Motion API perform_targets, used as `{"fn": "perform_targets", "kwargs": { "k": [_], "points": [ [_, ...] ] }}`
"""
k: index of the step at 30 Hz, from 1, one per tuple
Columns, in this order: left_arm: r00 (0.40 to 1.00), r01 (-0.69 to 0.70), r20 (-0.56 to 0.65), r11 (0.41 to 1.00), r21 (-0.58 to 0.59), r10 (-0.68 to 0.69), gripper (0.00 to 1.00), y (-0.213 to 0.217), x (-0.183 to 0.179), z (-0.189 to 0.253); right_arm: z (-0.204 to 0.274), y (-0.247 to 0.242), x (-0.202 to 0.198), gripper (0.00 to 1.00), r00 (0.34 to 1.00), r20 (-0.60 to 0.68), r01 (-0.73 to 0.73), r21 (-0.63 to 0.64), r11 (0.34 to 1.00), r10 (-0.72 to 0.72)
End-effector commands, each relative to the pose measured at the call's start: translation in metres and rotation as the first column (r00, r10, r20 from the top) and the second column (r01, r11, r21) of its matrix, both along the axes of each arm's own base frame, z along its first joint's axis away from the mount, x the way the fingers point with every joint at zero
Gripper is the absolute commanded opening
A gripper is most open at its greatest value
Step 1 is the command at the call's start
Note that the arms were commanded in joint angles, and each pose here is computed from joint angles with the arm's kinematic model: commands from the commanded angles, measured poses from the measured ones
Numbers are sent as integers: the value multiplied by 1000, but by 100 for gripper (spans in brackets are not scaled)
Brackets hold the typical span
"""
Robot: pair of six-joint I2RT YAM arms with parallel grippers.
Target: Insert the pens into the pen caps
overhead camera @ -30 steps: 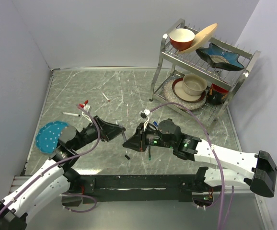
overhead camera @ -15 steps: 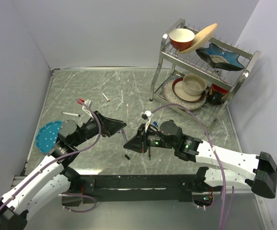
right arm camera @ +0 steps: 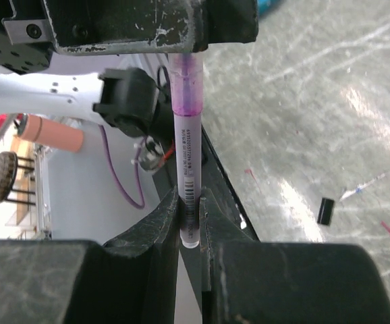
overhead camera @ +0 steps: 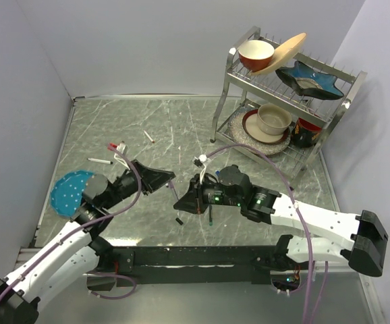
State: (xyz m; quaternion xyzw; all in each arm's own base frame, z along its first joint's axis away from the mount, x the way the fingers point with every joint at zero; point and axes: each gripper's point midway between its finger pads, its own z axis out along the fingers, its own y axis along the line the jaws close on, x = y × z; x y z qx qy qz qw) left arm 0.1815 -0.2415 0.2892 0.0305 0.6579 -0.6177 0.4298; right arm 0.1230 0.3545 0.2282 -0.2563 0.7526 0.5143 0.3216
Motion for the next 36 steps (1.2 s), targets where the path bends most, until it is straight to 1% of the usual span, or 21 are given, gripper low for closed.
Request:
{"fn": "perform_targets", "kwargs": {
  "k": [1, 2, 3, 5, 9, 12, 14, 17, 19, 20, 21, 22, 24, 28, 30, 32, 33, 34, 36],
  "points": [
    [993, 79, -83, 995, -68, -84, 1, -5, -18, -28, 89, 12, 45, 0, 981, 143, 106, 187, 977, -133],
    [989, 90, -113, 994, -68, -97, 1, -6, -20, -43, 96, 14, 52, 0, 977, 154, 118, 177, 977, -146],
    [988, 100, -108, 991, -91, -110, 1, -8, -22, -41, 99, 13, 61, 0, 972, 168, 136, 177, 975, -166],
    [984, 102, -136, 992, -72, -111, 1, -12, -22, -54, 111, 13, 71, 0, 969, 167, 146, 204, 968, -182],
    [983, 55, -173, 998, -40, -61, 1, -17, -16, -72, 129, 10, 96, 0, 958, 176, 182, 241, 953, -228],
    [966, 28, -255, 998, -47, -40, 1, -19, -11, -91, 142, 9, 117, 0, 936, 213, 228, 243, 943, -281],
    [960, 35, -277, 999, -40, -45, 1, -23, -8, -97, 142, 11, 133, 0, 931, 215, 248, 215, 944, -294],
    [958, 39, -282, 998, -43, -50, 1, -29, -10, -96, 142, 12, 146, 0, 923, 230, 263, 205, 943, -308],
    [952, 21, -305, 1000, -14, -24, 1, -34, -7, -102, 140, 14, 151, 0, 917, 240, 276, 193, 941, -318],
    [951, 38, -306, 999, 2, -35, 1, -38, -12, -104, 144, 14, 155, 0, 910, 257, 283, 194, 939, -327],
    [942, 37, -334, 999, 11, -32, 1, -39, -11, -108, 145, 12, 160, 0, 899, 262, 306, 194, 932, -350],
    [935, 29, -355, 999, 16, -22, 1, -39, -10, -112, 139, 13, 165, 0, 896, 261, 320, 179, 930, -359],
    [926, 28, -378, 999, 15, -20, 1, -42, -14, -115, 144, 12, 172, 0, 879, 283, 344, 177, 922, -383],
    [922, 36, -388, 997, 72, -5, 1, -58, -18, -119, 133, 19, 191, 0, 865, 287, 390, 135, 911, -412],
    [917, 50, -399, 993, 109, -2, 1, -65, -22, -127, 135, 21, 194, 0, 863, 283, 394, 138, 909, -418],
    [916, 48, -400, 993, 107, -1, 1, -67, -23, -125, 132, 22, 195, 0, 864, 279, 397, 135, 908, -419],
    [913, 37, -407, 991, 125, 17, 1, -64, -21, -129, 128, 21, 195, 0, 866, 275, 398, 128, 909, -418],
    [919, 20, -393, 992, 126, 32, 1, -63, -17, -121, 120, 17, 191, 0, 871, 264, 400, 111, 910, -415],
    [918, -44, -380, 980, 196, 117, 1, -53, 4, -121, 107, 12, 183, 0, 880, 259, 389, 86, 917, -397]
  ]
}}
